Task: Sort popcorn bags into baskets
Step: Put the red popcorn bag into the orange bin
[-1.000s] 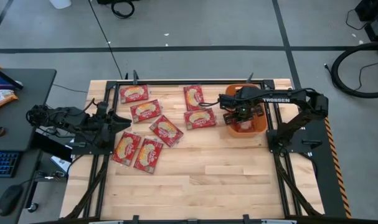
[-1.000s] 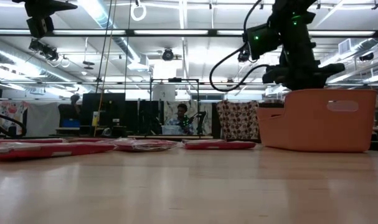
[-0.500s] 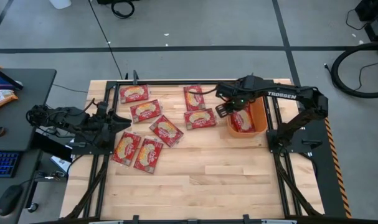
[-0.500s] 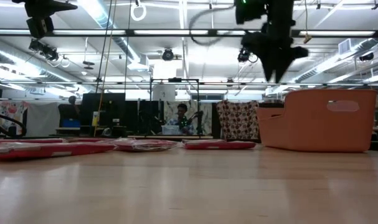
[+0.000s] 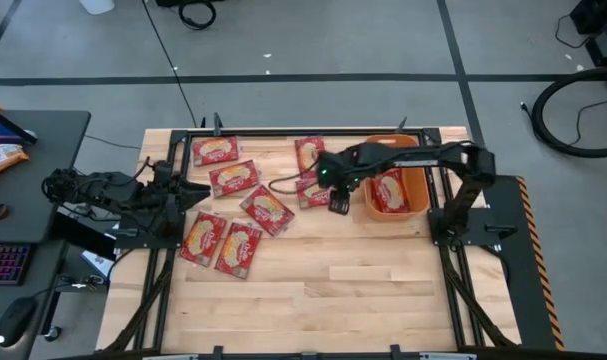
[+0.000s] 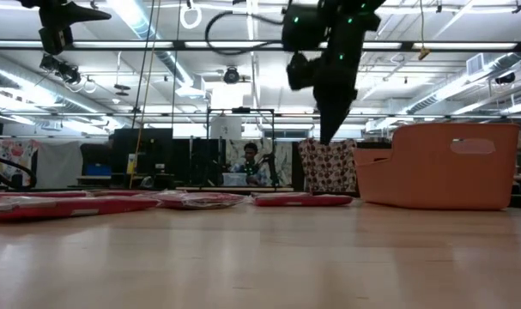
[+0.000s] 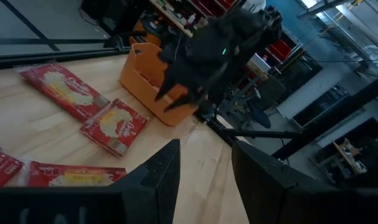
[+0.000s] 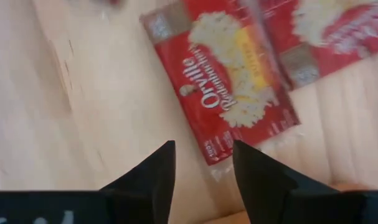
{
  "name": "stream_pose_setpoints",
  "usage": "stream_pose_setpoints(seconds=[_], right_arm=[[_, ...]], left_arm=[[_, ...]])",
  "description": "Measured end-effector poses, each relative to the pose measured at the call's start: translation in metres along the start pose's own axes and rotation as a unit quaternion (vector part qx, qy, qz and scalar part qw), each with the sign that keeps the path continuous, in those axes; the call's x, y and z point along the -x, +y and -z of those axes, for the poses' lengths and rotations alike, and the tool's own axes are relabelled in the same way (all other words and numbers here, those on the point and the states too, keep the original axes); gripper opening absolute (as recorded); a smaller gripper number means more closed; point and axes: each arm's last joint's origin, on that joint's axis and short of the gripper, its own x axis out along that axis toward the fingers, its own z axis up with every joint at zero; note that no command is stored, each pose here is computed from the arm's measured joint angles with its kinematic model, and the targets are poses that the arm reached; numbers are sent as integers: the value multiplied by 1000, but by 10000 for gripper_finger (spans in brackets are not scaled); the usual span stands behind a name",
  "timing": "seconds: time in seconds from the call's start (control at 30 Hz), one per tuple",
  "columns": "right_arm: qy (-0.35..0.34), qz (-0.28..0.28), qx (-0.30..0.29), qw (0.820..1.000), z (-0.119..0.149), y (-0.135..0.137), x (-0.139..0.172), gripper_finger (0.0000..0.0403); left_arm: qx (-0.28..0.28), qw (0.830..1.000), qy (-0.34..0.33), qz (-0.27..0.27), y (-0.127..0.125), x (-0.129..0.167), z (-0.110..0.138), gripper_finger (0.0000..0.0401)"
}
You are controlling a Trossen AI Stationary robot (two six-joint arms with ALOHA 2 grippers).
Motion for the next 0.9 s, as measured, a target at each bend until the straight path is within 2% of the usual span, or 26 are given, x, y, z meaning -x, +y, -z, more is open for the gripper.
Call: stream_pose_setpoints(seconds=[0.3,0.57,0.73,0.9], right_arm=[[88,16,134,987,-3,1,-60,203],[127,21,187,974,-1,2,-91,194],[128,22,183,974,-2,2,-95,168],[116,43,162,979,-4,3,-94,102]], left_arm=[[0,1000,-1,-2,0,0,0,149],[1,1000,-1,-2,0,0,0,149],[2,1000,-2,-2,0,0,0,149],[10,1000,-1,-2,0,0,0,149]])
